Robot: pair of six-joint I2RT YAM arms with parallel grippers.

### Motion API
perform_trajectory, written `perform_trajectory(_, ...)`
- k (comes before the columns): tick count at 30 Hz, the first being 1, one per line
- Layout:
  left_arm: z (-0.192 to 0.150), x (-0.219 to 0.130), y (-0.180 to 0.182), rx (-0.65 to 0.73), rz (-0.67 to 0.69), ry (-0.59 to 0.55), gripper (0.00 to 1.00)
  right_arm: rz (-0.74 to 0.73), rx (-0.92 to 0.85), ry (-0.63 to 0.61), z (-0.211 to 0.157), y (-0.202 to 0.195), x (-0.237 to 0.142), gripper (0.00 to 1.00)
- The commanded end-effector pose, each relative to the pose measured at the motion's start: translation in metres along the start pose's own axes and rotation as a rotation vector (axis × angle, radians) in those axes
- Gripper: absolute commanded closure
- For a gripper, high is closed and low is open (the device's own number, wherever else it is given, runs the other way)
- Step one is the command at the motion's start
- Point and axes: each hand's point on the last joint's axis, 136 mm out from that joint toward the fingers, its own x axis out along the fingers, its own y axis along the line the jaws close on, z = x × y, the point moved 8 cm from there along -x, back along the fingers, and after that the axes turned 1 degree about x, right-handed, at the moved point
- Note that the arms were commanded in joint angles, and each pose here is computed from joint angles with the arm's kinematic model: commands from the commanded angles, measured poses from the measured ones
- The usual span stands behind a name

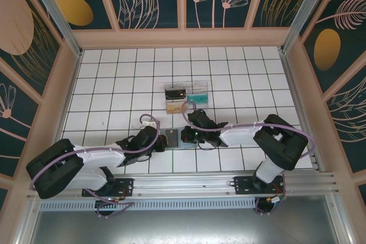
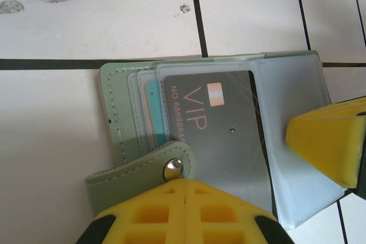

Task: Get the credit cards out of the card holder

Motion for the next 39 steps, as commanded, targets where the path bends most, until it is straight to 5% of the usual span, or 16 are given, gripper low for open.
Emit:
perform_trajectory(1,0.0,-0.005,0.003,0.0,0.03,0.017,0.93,0.055,-0.006,-0.008,0.004,0.014,-0.004,0.97)
perform_trajectory(8,0.005,-0.016,0.0,-0.004,0.01,-0.019,0.86,0.061,-0.008,-0.001,0.003,0.016,-0.002,0.97)
perform_trajectory(39,-0.006,-0.004,0.008,-0.004,0.027,0.038,0.96,0.044,-0.002,0.074,-0.004,0.018,0.016,0.9)
